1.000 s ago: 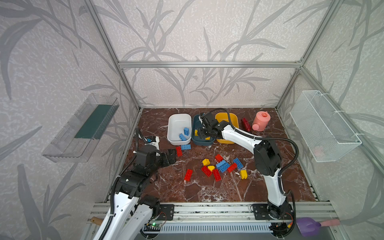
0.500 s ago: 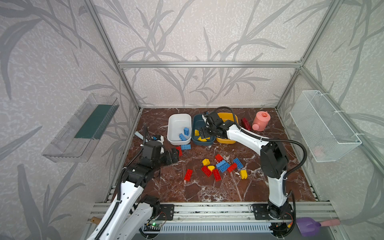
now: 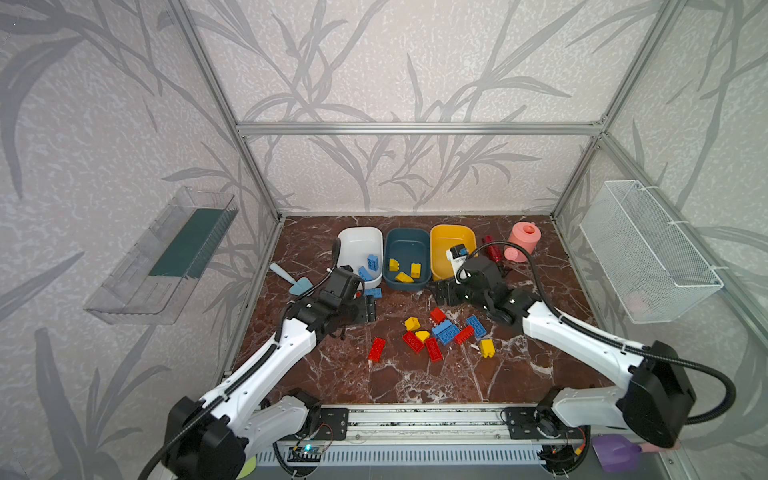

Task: Sort the legos into containers by color

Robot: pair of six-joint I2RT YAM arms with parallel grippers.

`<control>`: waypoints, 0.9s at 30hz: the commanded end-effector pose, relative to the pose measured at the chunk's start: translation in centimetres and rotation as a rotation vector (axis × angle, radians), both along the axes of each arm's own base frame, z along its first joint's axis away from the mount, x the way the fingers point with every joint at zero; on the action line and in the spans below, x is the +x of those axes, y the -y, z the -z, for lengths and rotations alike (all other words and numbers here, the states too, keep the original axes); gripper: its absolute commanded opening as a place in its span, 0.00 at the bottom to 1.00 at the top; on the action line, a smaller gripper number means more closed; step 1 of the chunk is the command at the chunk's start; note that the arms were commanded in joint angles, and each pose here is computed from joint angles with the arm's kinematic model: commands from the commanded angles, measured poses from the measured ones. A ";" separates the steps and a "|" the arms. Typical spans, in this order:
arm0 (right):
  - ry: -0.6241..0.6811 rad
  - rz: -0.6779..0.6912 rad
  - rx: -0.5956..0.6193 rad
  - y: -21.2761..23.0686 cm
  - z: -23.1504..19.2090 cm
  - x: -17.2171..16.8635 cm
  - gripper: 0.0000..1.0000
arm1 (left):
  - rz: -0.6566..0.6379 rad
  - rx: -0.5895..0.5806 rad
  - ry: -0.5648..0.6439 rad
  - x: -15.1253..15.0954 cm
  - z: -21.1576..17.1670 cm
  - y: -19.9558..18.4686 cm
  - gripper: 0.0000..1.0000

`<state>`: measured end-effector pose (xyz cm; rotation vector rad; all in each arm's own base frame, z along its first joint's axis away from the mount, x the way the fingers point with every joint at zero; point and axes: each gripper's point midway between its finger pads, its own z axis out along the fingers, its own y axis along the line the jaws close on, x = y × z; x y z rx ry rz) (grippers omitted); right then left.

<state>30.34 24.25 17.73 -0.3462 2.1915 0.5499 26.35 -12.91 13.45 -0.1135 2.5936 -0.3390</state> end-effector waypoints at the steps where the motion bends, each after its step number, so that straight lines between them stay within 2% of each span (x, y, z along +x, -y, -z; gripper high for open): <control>1: 0.077 0.035 0.108 1.1 -1.3 -0.9 0.90 | -0.035 0.014 0.028 2.0 0.3 1.1 0.79; 7: 0.088 0.061 0.089 3.3 0.6 -2.8 0.90 | -0.030 0.071 -0.036 4.5 3.8 3.2 0.54; 10: 0.098 0.073 0.085 4.0 1.2 -3.2 0.90 | -0.019 0.088 -0.060 5.4 5.3 4.2 0.50; 13: 0.107 0.075 0.105 4.1 1.3 -3.4 0.90 | -0.034 0.131 -0.060 6.5 6.2 4.0 0.53; 21: 0.088 0.056 0.138 3.4 1.9 -3.5 0.90 | -0.030 0.235 -0.027 9.1 7.5 3.9 0.74; 27: 0.085 0.049 0.151 3.3 1.8 -3.6 0.90 | 0.001 0.264 0.007 10.7 8.4 4.4 0.77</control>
